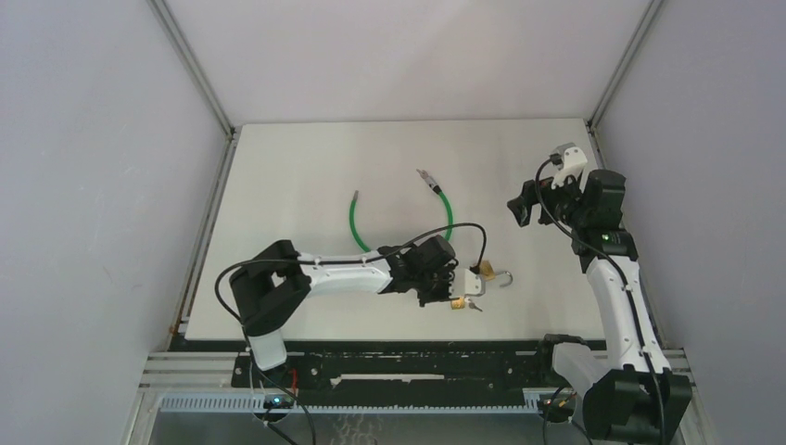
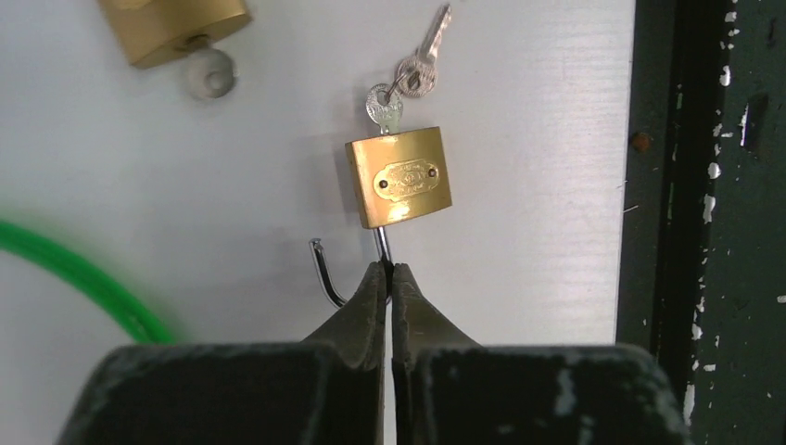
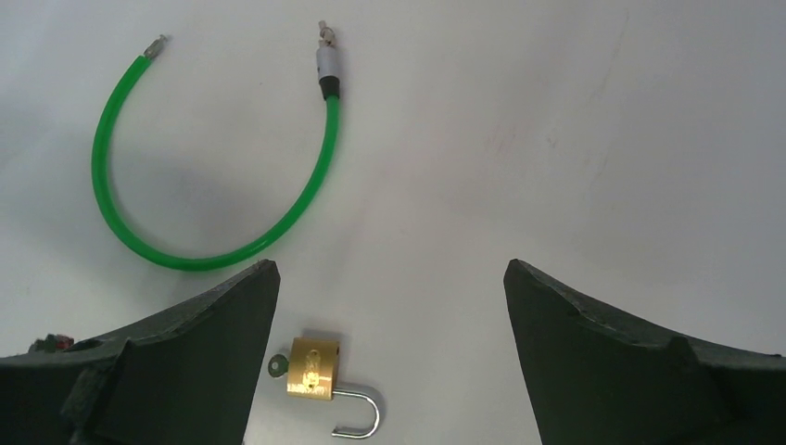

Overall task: Lock with the key
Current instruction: Adjust the lock at the center of the board.

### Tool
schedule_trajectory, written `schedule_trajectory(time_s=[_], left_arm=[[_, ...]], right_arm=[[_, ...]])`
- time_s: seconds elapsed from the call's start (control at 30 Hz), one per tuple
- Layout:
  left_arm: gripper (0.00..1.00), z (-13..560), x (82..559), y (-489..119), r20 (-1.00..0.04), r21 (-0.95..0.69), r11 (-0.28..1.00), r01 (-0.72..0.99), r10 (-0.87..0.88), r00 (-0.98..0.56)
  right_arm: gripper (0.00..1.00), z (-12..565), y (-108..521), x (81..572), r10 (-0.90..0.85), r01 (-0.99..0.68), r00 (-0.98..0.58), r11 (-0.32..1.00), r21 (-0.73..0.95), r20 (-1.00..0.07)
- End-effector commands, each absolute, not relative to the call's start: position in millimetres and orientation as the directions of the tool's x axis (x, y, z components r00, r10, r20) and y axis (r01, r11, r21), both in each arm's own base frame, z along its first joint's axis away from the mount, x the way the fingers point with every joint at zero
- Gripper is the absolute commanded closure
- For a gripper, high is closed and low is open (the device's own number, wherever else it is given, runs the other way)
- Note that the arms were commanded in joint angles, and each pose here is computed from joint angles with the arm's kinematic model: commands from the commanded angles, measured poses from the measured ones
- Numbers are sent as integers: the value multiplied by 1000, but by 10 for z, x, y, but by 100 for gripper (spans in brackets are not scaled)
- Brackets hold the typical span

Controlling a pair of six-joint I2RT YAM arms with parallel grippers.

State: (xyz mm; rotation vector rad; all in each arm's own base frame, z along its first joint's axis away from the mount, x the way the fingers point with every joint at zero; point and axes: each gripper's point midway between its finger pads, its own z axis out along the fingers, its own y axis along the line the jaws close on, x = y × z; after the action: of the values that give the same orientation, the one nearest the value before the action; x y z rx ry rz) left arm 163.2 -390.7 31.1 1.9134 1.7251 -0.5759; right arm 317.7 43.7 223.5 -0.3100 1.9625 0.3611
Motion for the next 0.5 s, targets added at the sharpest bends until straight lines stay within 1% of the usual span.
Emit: schedule_trajectory(time_s=[0.0, 0.13, 0.3, 0.37, 0.47], left_arm=[[100, 775, 1861, -3960, -708, 151, -18, 988, 696, 121], [100, 978, 2000, -3919, -736, 182, 0, 983, 663, 137], [99, 1145, 2071, -3838, -793, 150, 6, 989, 597, 117], [100, 1185, 2065, -3793, -807, 148, -5, 989, 578, 124], [100, 1204, 2091, -3744, -808, 161, -3, 987, 574, 134]], right_arm=[[2, 2197, 571, 3209, -24, -436, -409, 883, 172, -912], [6, 2115, 824, 3112, -9, -545, -424, 801, 247, -906], [11, 2000, 1158, 2922, -13, -685, -429, 656, 316, -903], [12, 1963, 1286, 2830, -34, -737, -423, 594, 322, -905], [14, 1880, 1405, 2793, -79, -767, -420, 563, 308, -904]])
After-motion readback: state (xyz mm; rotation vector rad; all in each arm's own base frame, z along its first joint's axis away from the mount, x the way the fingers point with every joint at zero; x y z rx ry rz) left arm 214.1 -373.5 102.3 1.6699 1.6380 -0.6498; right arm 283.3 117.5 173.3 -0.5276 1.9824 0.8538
